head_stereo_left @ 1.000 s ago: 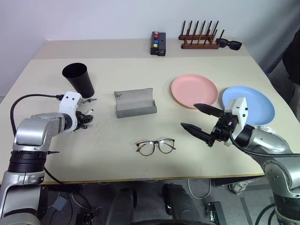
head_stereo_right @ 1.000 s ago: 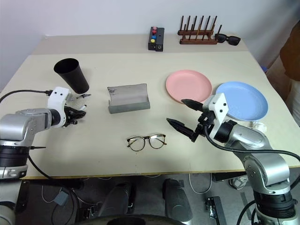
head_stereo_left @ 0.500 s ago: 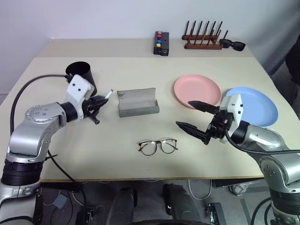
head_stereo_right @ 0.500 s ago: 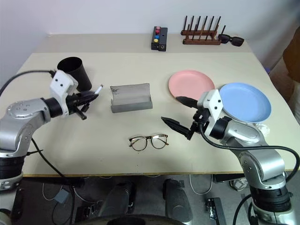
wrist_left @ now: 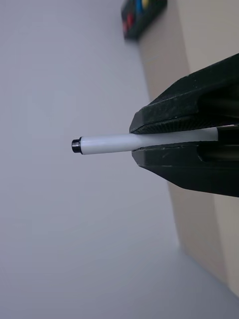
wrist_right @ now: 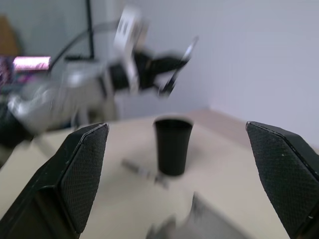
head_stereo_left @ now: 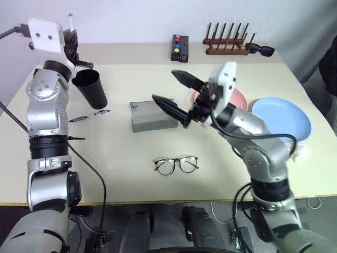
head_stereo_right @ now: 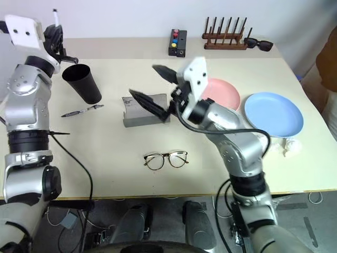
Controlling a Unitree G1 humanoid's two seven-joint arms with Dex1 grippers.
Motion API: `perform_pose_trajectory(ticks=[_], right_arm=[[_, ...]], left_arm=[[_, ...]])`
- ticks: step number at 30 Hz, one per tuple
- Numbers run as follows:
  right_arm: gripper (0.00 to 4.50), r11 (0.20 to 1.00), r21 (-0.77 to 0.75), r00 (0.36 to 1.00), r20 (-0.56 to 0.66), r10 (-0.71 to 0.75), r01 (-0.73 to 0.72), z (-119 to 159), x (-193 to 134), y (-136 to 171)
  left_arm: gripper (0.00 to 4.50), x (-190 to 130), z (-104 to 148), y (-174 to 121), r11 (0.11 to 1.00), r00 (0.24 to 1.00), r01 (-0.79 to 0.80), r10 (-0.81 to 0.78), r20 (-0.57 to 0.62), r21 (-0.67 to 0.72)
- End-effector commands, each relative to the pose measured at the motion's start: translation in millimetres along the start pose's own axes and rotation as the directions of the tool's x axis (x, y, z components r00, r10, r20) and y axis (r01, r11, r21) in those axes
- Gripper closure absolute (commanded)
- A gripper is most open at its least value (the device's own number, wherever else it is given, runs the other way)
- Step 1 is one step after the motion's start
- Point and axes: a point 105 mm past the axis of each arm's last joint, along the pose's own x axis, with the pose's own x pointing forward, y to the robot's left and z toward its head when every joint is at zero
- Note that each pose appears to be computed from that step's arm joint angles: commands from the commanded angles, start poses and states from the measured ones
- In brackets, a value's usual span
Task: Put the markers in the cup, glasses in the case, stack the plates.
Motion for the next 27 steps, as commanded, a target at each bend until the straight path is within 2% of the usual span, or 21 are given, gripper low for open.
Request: perform_pose_trajectory(ticks=[1,10,27], right_arm=[[0.0,1.0,-0.006,0.999,0.049,-0.016,0.017,6.4,7.0,1.2],[0.0,1.0,0.02,0.999,0.035,-0.006,0.005,-3.5,4.5,7.3],[0.0,1.0,0.024,0.999,0.041,0.006,-0.007,-2.4,4.1,9.0]], left_arm=[[4.47,4.3,6.3,6.5,0.997,0.994,-0.071,0.071,0.082,-0.004],[4.47,2.2,-24.0,1.1,0.997,0.996,-0.066,0.068,0.058,-0.037],[4.47,-2.0,-44.5,-6.3,0.997,0.999,-0.041,0.043,0.019,-0.058]])
